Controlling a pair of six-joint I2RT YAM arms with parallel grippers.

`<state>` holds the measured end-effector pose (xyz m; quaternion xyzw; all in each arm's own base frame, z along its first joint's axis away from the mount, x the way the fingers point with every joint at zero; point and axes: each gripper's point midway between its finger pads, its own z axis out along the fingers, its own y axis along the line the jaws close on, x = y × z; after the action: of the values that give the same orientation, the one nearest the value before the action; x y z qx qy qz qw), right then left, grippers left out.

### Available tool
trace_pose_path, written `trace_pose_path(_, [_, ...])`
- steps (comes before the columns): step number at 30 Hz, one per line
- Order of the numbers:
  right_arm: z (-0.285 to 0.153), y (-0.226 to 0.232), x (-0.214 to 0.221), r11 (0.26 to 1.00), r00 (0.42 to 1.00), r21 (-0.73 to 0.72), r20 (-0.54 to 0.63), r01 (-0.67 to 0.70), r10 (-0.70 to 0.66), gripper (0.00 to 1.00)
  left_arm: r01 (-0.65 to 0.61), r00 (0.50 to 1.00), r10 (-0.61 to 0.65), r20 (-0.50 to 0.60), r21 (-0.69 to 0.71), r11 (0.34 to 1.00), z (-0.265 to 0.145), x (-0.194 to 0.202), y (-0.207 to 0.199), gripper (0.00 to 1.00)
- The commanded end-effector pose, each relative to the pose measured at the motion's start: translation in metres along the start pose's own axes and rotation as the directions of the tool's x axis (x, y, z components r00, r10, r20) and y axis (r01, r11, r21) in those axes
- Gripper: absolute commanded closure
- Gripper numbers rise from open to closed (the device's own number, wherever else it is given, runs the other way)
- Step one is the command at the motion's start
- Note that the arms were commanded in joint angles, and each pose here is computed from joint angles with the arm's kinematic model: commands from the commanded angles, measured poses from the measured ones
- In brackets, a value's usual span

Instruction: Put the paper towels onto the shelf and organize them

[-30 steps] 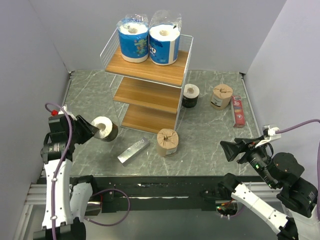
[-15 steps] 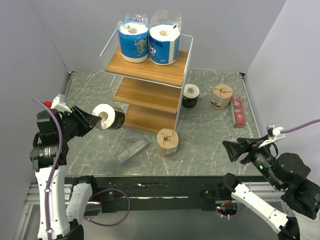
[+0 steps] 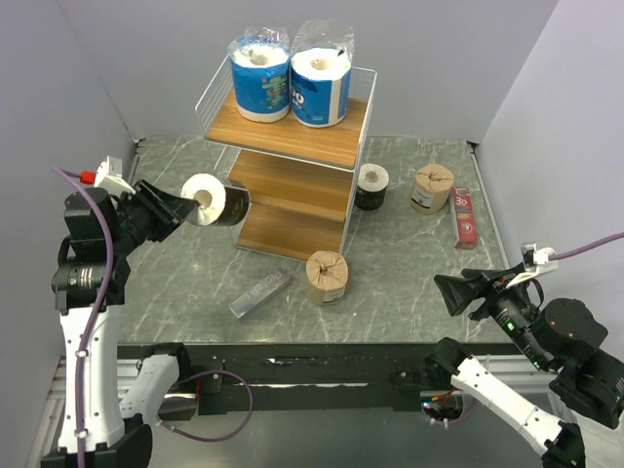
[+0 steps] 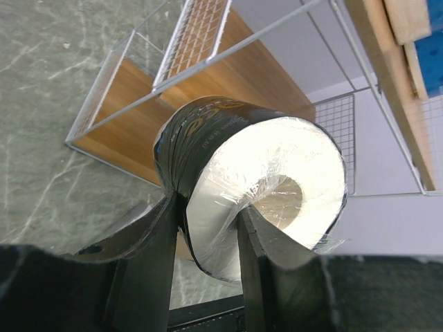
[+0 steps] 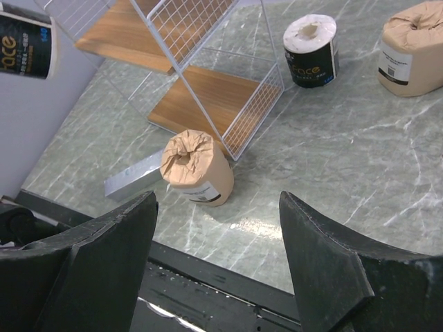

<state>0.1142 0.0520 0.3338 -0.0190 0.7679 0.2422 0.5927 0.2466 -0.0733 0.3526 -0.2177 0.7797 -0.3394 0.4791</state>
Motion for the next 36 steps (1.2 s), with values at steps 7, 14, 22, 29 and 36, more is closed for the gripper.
trace_pose_path(7, [0.001,0.006,-0.009,0.999,0.999,-0.019,0.028,-0.026,0.027,0.22,-0.006,0.999,0.000,0.052,0.123,0.992,0.023,-0.021,-0.058,0.72])
trace_pose_path(14, [0.001,0.005,-0.008,1.000,0.999,-0.018,0.027,-0.024,0.025,0.22,0.004,0.997,-0.013,0.074,0.119,0.993,0.041,-0.026,-0.069,0.72])
trace_pose_path(22, [0.000,0.005,-0.008,0.999,0.999,-0.020,0.030,-0.031,0.032,0.22,0.016,0.997,-0.024,0.070,0.108,0.994,0.059,-0.026,-0.079,0.66])
trace_pose_path(29, [-0.002,0.007,-0.010,0.999,0.999,-0.030,0.032,-0.039,0.040,0.22,0.016,0.997,-0.023,0.080,0.094,0.995,0.072,-0.028,-0.081,0.45])
trace_pose_path(36, [-0.005,0.005,-0.009,0.999,0.999,-0.023,0.027,-0.042,0.042,0.22,-0.045,0.985,0.034,0.171,0.063,0.997,0.048,-0.045,-0.079,0.25])
